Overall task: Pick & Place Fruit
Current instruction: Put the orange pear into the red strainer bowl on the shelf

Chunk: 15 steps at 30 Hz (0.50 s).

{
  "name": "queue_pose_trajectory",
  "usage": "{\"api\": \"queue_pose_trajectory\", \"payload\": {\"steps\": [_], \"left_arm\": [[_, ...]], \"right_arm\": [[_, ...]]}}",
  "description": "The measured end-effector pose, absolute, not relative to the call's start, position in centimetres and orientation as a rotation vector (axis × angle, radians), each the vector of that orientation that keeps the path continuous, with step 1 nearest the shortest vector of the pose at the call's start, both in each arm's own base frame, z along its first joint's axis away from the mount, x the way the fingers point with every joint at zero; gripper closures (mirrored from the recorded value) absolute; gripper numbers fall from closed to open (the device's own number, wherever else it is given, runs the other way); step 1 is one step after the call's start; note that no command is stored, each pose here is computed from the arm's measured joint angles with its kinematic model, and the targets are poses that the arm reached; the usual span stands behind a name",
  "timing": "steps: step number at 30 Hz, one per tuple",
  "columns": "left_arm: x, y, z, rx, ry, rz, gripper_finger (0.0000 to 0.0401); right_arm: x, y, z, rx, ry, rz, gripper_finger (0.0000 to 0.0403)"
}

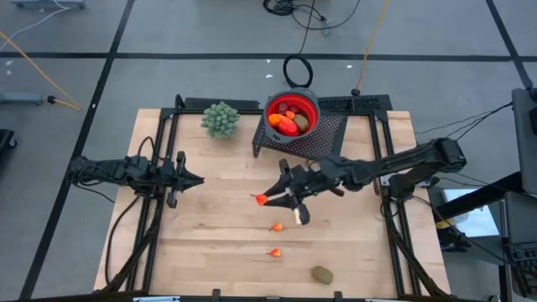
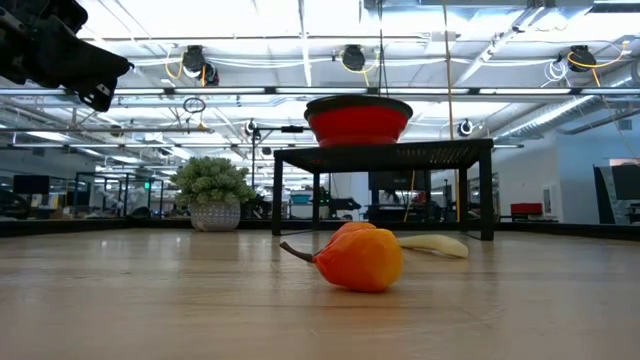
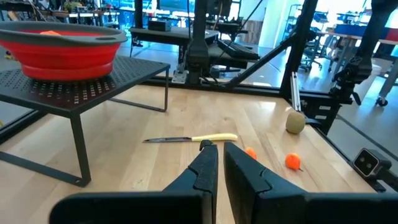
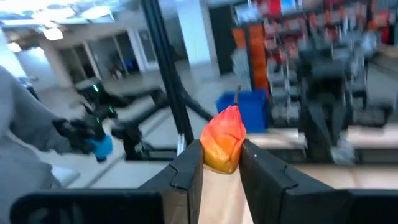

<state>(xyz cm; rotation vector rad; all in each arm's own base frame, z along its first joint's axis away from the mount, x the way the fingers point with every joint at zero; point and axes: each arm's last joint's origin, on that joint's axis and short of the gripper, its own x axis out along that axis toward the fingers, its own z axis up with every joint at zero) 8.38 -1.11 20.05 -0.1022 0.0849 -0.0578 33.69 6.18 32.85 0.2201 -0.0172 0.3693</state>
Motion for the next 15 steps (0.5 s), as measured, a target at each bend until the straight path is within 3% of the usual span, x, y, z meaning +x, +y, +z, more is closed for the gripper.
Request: {"api": "queue_pose_trajectory", "payload": {"steps": [11,15], "left_arm": [[8.4,-1.1,19.9,-0.101,0.101,-0.057,0.0375],[8.4,-1.1,19.9,-0.101,0.101,-0.058,0.0375]], "right_arm": [[32.7,6.6,35.6,0.028,-0.305,0.563,0.0316],[32.5,6.6,36.0,-0.112,-0.386,0.545,0.0316]]}}
